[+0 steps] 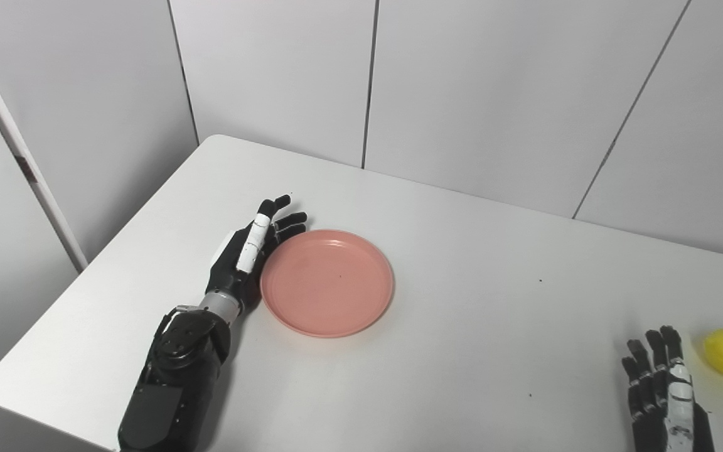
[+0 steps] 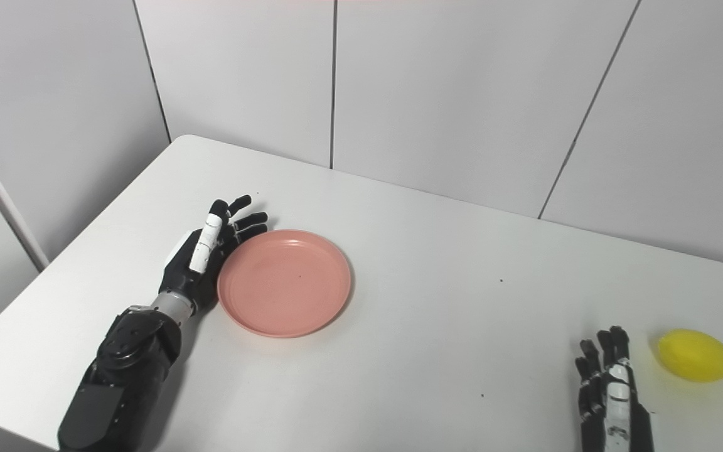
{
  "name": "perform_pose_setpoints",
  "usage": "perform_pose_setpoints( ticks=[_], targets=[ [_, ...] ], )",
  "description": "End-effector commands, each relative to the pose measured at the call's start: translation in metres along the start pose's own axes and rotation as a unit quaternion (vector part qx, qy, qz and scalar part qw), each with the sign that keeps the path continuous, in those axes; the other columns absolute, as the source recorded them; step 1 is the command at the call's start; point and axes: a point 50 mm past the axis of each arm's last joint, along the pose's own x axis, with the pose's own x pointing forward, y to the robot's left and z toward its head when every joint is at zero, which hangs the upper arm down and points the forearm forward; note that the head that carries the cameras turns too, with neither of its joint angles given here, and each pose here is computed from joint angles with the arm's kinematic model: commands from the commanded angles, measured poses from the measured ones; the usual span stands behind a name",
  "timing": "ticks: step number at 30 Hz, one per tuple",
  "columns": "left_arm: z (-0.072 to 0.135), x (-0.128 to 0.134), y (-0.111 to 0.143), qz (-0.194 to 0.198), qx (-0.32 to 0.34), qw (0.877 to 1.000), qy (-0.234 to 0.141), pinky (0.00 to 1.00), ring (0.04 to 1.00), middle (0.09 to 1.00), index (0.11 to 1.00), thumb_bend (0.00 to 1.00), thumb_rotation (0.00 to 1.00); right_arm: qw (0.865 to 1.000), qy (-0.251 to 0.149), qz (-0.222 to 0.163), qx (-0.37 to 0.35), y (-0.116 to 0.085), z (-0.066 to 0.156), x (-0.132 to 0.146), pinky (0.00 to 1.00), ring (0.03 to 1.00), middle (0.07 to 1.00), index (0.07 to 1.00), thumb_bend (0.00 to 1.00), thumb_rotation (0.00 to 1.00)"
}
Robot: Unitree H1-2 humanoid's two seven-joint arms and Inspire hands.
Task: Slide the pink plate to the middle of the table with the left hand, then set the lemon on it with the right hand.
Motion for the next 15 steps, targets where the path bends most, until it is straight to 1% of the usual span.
perform_pose_setpoints(
  ticks=[1,6,11,15],
  targets=[
    [-0.025,-0.01,-0.012,-0.013,-0.005,0.999,0.045,0.88,0.814,0.795,0.889,0.91,0.88,1.0,0.017,-0.007,0.017,0.005,-0.018,-0.009,1.0,0.957,0.978,0.975,0.64,0.84],
    [-0.03,-0.01,-0.018,-0.012,-0.007,0.999,0.049,0.87,0.813,0.79,0.888,0.91,0.87,1.0,0.018,-0.006,0.018,0.007,-0.018,-0.009,1.0,0.957,0.975,0.971,0.65,0.84],
    [-0.03,-0.011,-0.026,-0.013,-0.009,0.999,0.046,0.88,0.82,0.808,0.9,0.92,0.87,1.0,0.019,-0.005,0.016,0.007,-0.019,-0.008,1.0,0.959,0.973,0.969,0.66,0.83],
    [-0.031,-0.012,-0.035,-0.008,-0.013,0.999,0.044,0.86,0.815,0.805,0.895,0.93,0.86,1.0,0.019,-0.001,0.018,0.008,-0.02,-0.008,1.0,0.964,0.977,0.973,0.65,0.84]
  ],
)
